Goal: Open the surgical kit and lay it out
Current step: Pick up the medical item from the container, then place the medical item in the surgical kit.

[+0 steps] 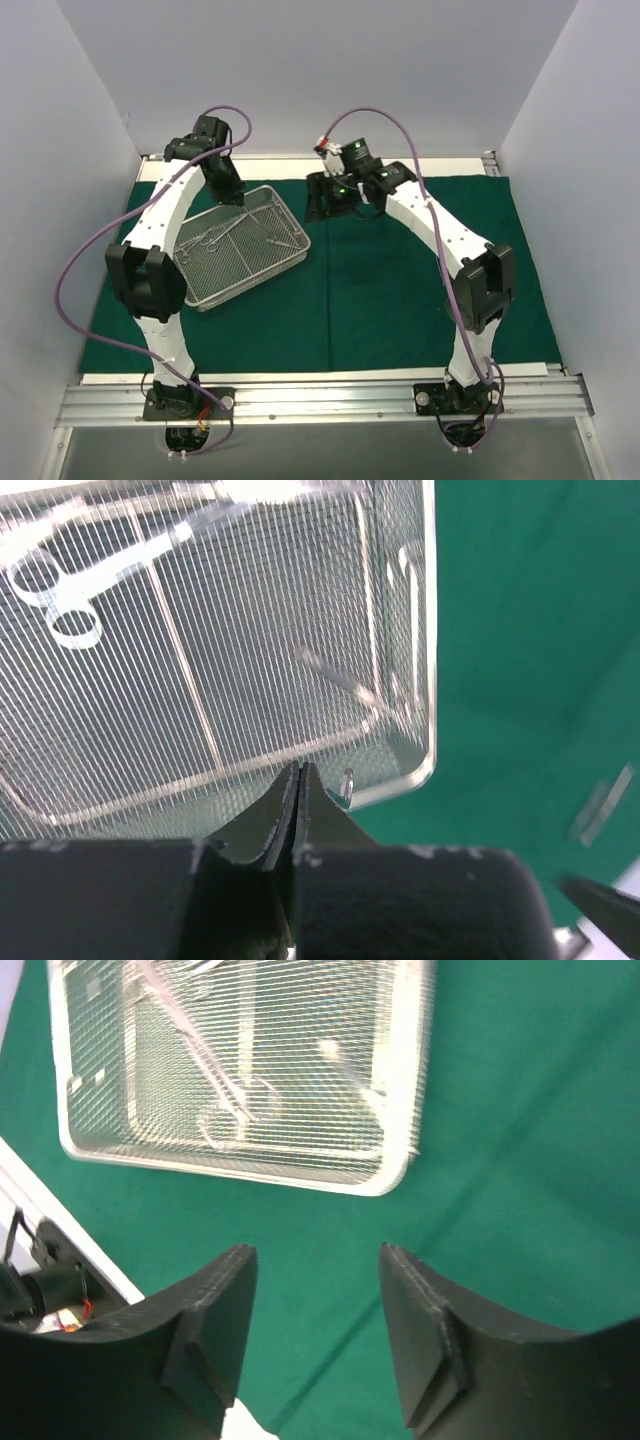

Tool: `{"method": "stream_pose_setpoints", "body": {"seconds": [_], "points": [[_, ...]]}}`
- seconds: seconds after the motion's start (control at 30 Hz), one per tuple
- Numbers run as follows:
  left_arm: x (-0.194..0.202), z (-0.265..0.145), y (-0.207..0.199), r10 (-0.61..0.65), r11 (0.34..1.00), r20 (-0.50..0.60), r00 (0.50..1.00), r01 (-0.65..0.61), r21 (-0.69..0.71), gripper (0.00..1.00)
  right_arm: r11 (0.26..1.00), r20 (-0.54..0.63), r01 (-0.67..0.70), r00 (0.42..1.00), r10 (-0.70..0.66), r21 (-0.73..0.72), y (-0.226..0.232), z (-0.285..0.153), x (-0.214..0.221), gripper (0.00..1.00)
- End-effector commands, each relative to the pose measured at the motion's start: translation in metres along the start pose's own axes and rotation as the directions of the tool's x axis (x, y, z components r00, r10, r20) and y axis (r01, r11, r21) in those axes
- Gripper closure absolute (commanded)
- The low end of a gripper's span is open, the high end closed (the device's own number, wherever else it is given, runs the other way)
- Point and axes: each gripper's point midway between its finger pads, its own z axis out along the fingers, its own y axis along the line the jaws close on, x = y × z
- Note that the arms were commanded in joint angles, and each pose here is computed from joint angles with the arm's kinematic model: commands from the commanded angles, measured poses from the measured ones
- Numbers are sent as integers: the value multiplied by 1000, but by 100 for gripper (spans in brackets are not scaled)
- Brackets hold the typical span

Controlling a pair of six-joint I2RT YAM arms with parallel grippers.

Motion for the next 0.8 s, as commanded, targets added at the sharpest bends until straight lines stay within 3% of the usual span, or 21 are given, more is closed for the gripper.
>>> {"method": "stream_pose_setpoints", "body": {"seconds": [0.0, 0.17, 0.2, 0.57, 0.77], "points": [[17, -34, -21, -24, 992, -7, 1000, 25, 126, 98, 985, 124, 168, 979, -164, -26, 42, -15, -20, 45], [27, -52, -21, -5, 986, 18, 1000, 2, 164, 98, 964, 139, 229, 968, -211, -133, 70, -8, -19, 43], [36, -58, -21, 8, 982, 15, 1000, -11, 187, 98, 943, 149, 254, 963, -225, -215, 84, -7, -17, 43], [56, -109, -29, 154, 927, 66, 986, -167, 337, 98, 815, 107, 311, 949, -298, -490, 123, -13, 15, 40], [65, -121, -28, 151, 915, 58, 987, -161, 369, 98, 804, 73, 313, 944, -321, -505, 128, -10, 28, 39]]}}
